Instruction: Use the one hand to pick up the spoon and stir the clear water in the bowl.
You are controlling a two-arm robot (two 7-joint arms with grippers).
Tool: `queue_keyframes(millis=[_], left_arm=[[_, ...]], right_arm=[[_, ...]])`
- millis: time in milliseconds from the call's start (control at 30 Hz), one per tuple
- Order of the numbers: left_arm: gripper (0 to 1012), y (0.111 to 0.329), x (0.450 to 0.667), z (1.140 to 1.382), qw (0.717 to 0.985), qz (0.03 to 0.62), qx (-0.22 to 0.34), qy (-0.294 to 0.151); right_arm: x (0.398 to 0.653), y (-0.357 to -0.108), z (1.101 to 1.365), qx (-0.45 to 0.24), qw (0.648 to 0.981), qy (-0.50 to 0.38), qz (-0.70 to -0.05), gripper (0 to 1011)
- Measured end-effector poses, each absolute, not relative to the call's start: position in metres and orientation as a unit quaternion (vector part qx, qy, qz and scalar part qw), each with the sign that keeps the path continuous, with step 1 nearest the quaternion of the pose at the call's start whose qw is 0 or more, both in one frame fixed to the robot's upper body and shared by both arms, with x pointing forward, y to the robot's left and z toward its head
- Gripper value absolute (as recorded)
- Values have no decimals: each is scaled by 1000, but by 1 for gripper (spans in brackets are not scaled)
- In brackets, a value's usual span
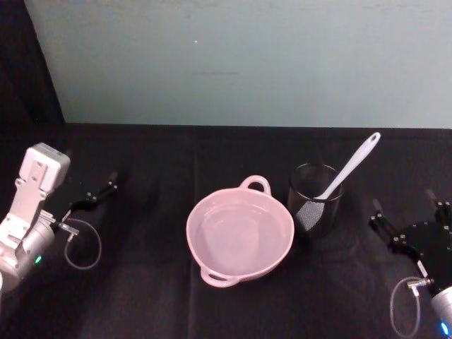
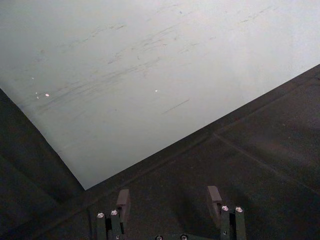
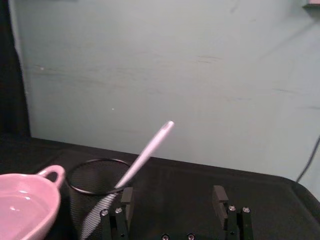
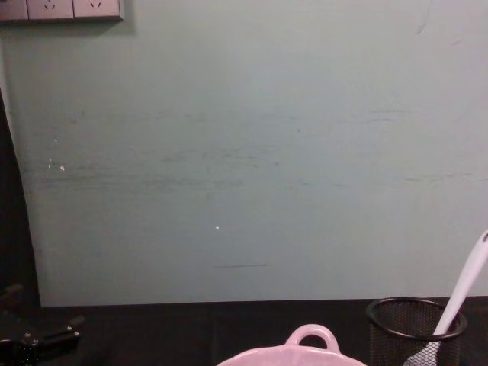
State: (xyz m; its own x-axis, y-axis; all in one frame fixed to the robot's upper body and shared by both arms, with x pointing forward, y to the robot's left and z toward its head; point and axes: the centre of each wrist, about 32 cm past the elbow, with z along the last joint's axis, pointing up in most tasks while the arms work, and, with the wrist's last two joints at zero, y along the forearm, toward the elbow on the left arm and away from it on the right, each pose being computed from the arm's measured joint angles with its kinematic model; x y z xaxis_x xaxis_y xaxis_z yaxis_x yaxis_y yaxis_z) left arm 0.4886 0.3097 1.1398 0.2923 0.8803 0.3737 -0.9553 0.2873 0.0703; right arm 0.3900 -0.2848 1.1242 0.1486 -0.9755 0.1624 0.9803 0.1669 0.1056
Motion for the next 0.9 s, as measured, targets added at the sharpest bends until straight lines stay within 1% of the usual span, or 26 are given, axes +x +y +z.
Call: queue_keyframes(millis=[233,367,900], left_arm=[[1005,310,489,1140,791,580,141,-132],[1005,310,489,1140,791,580,141,-132],[1005,310,489,1140,791,580,142,-132]], right_arm=[[386,-294,1107,-7,740,-84,-667,1003],[387,-297,1102,-6,737,-75,-672,1003],[388,-297,1102,-6,738,-76,-670,1002]])
